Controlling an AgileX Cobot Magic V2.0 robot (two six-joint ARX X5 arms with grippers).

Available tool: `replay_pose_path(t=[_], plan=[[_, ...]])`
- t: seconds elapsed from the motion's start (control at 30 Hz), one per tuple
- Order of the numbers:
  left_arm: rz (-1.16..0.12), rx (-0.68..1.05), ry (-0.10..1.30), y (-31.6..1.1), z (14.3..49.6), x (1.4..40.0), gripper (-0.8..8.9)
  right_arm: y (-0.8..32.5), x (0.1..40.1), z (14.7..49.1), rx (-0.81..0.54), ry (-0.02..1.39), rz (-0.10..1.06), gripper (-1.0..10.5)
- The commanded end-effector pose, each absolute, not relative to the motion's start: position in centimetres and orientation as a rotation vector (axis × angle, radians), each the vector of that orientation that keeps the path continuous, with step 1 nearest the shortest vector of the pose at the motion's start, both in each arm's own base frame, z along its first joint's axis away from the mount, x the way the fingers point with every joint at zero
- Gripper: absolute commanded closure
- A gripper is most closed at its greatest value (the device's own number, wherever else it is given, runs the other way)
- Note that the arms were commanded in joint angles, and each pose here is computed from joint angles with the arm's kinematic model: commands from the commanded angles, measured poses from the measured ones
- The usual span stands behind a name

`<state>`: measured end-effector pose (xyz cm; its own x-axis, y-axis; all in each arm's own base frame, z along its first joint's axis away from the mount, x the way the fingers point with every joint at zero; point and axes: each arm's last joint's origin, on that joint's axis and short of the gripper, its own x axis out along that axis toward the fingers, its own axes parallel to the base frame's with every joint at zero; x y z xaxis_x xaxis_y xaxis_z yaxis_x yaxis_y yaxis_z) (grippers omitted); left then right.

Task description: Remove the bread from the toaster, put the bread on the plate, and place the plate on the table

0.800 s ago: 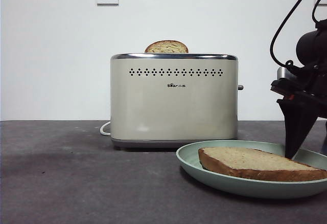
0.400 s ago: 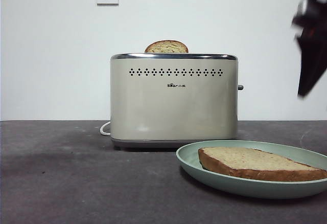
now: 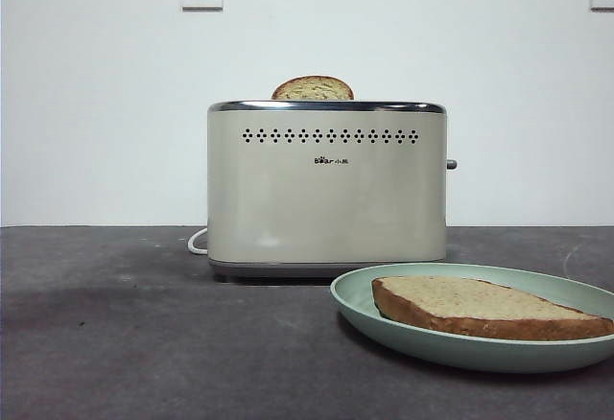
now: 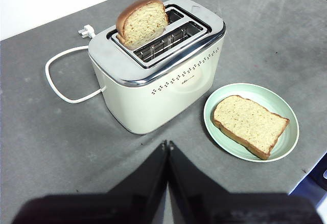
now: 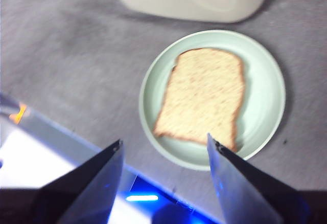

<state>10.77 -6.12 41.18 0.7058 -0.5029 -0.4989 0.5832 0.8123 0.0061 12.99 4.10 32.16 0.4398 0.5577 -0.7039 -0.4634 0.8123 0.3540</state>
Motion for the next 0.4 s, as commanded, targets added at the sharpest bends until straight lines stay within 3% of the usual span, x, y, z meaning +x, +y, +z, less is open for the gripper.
replay_pose_path(t=[0.03, 0.13, 0.2, 0.4], plan=[[-0.609, 0.175, 0.504, -6.1, 41.1, 10.8, 8.22, 4.1, 11.4, 32.3, 0.092, 0.918, 0.667, 7.5], [-0.610, 0.175, 0.507, -6.1, 41.1, 10.7, 8.22, 3.9, 9.9, 32.4, 0.058, 0.924, 0.696, 8.5], [-0.614, 0.174, 0.507, -6.1, 41.1, 10.7, 8.22, 3.8, 9.1, 32.3, 0.039, 0.929, 0.727, 9.7], [-0.659, 0.161, 0.510, -6.2, 41.1, 10.7, 8.22, 3.8, 8.6, 32.3, 0.046, 0.944, 0.775, 9.6]])
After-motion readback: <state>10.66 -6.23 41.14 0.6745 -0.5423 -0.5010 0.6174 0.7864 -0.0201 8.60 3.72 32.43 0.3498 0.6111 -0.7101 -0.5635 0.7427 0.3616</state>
